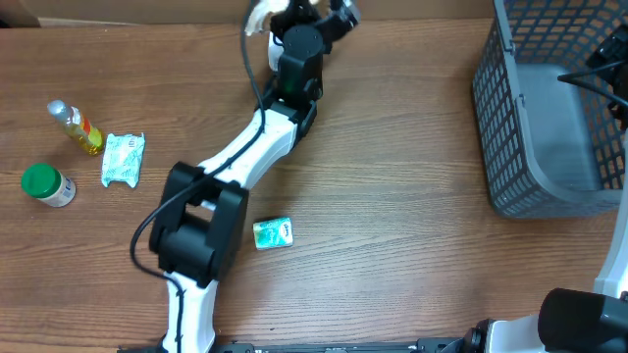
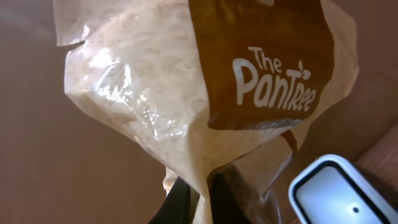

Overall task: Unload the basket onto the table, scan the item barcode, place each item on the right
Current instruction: 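Lift the brown pouch and hold it at the white scanner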

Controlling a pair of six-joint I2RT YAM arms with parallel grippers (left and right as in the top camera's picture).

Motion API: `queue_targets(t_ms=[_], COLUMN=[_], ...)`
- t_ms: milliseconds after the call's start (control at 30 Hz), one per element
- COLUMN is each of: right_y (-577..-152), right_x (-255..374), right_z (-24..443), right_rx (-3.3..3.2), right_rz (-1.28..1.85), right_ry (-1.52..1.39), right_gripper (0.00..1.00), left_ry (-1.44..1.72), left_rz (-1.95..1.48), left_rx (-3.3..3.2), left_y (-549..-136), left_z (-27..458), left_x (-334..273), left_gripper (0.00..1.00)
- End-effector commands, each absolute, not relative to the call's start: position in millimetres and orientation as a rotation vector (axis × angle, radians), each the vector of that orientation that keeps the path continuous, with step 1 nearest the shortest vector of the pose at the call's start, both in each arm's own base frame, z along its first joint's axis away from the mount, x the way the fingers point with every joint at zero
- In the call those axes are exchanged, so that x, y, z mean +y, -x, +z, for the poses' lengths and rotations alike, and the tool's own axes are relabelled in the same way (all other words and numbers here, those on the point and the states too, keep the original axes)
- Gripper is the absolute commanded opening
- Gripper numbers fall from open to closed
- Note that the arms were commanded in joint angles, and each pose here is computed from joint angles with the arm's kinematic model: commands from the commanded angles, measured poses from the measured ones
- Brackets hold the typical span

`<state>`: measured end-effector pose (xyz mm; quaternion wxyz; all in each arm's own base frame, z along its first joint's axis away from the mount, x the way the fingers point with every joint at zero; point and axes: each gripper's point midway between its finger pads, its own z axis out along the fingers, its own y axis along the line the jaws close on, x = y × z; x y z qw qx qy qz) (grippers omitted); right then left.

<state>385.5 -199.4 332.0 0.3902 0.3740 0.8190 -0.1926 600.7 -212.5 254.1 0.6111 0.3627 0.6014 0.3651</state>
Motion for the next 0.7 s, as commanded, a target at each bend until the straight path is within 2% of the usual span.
queue_targets(t_ms=[0,167,500,667], right_y=[-385,-385,-385,-385], right_x=[-201,-201,-201,-201], right_z=[336,336,336,336], right_rx=[2.067,2.067,2.067,2.067], right_rz=[-0.504,-0.505,-0.505,-0.505], right_ry=[-0.951,-0.950,-0.950,-0.950], right_gripper=[1.00,1.00,1.00,1.00], left_ry=[-1.027,-1.070,-1.136,-1.067], left_rz=[0.883,0.834,0.737,0.683], left_rx=[1.257,1.160,1.060,1.077], left_y=[-604,-611,-620,-628], left_z=[235,224,235,250], left_x=[-239,-249,-249,-235], left_gripper=[0.05,0.04,0.04,0.05])
